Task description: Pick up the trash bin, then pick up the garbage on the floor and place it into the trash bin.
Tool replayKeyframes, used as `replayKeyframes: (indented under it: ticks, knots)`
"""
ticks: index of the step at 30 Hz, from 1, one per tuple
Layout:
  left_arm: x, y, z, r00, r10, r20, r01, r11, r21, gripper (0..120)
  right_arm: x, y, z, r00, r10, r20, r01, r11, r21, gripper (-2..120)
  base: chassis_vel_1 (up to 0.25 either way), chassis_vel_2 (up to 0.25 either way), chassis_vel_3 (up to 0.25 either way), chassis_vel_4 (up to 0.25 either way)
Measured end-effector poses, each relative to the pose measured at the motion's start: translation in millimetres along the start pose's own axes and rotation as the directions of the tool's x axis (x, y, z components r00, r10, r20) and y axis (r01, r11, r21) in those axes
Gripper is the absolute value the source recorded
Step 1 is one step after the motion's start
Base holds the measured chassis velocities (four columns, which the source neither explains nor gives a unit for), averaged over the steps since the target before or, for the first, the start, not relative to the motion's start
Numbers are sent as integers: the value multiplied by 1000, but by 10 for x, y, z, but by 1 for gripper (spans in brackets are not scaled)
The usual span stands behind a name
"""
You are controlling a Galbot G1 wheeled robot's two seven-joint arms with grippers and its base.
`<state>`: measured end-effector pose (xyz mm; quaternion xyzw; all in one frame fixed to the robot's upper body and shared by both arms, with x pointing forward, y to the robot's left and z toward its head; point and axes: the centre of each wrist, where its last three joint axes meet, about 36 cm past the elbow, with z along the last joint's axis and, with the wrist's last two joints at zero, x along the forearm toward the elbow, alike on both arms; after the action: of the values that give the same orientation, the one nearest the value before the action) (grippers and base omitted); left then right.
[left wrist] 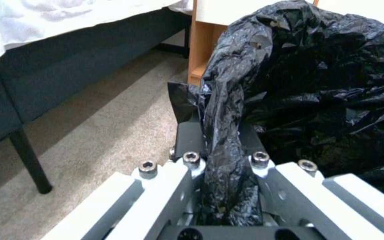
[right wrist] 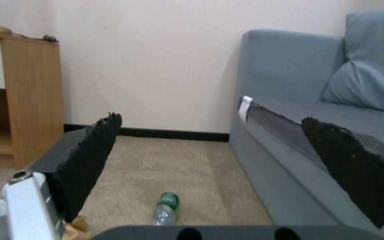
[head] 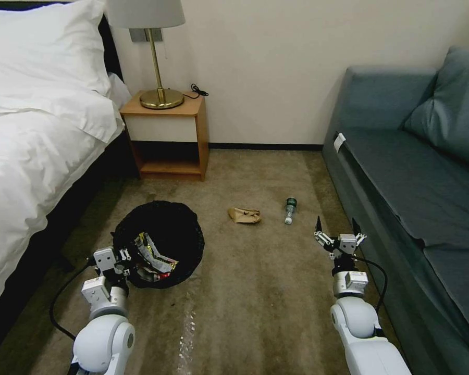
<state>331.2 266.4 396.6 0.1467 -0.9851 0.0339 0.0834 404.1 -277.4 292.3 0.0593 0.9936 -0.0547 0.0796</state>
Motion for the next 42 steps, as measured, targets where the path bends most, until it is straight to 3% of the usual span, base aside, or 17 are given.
replayKeyframes:
  ticks: [42]
  knots:
    - [-1, -19, -29, 1000, 2, 9, -2, 1000, 6, 4, 55, -11, 68, 1000, -18, 6, 18, 1000, -7, 100, -110, 116, 114, -109]
